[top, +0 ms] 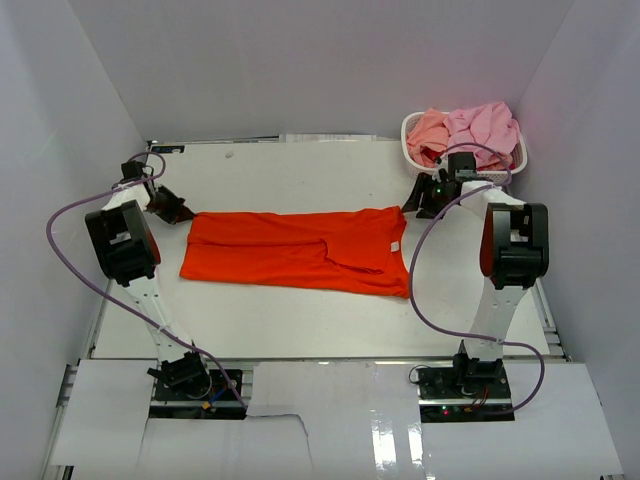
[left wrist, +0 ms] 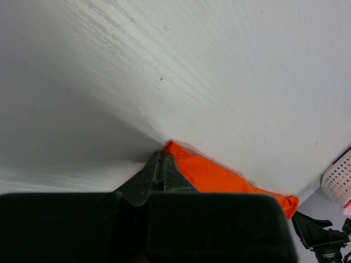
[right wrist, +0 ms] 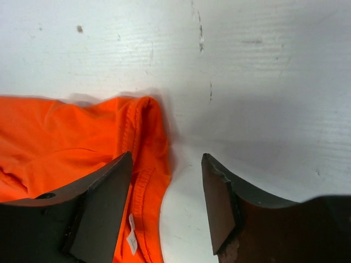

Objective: Fold and stack the t-shirts
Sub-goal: Fold the other side of the tshirt into a rectangle

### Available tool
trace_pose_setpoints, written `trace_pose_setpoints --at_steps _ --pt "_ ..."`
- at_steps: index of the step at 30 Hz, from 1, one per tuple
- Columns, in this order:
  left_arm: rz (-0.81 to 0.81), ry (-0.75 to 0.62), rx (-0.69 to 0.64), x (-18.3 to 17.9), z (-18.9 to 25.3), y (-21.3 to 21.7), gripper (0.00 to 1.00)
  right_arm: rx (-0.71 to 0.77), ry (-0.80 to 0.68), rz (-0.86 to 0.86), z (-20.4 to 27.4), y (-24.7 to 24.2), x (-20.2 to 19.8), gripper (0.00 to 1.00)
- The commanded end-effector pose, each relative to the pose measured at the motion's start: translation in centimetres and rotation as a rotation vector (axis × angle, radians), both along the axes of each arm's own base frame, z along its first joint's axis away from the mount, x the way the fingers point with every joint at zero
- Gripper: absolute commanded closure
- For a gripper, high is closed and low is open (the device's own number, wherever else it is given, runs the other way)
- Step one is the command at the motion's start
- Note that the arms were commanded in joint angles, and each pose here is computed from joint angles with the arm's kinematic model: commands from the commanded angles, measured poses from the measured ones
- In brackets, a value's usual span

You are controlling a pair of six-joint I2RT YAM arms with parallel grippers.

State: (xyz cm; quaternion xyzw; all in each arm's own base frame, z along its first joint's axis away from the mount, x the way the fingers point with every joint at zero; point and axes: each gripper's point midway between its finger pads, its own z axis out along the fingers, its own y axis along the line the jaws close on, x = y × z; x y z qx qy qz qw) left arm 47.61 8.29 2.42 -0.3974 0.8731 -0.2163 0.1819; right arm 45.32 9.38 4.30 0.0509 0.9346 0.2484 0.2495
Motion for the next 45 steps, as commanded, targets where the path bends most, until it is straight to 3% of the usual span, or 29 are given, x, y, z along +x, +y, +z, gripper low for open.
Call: trace_pose_setpoints --at_steps 1,8,22,30,40,43,45 --pt "0.011 0.003 0.03 -0.3 -0.1 0.7 1.0 -0.032 -0.051 0.004 2.0 -0.8 1.6 0.41" --pt "0.009 0.002 0.029 -0.3 -0.2 0.7 1.0 0.017 -0.044 0.062 2.5 1.1 2.8 0.54" --pt "0.008 0.003 0.034 -0.3 -0.2 0.8 1.0 0.061 -0.018 0.112 1.7 3.7 3.5 0.5" --pt "0.006 0.003 0.037 -0.3 -0.2 0.8 1.0 0.067 0.0 0.129 1.1 4.7 3.6 0.58" --pt "0.005 0.005 0.039 -0.3 -0.3 0.8 1.0 0.035 0.003 0.119 0.8 4.1 3.2 0.47" --pt "0.005 0.003 0.039 -0.3 -0.2 0.8 1.0 0.035 0.007 0.121 0.5 4.2 3.2 0.5" --pt "0.005 0.005 0.039 -0.3 -0.3 0.8 1.0 0.041 0.007 0.122 0.6 4.2 3.3 0.6"
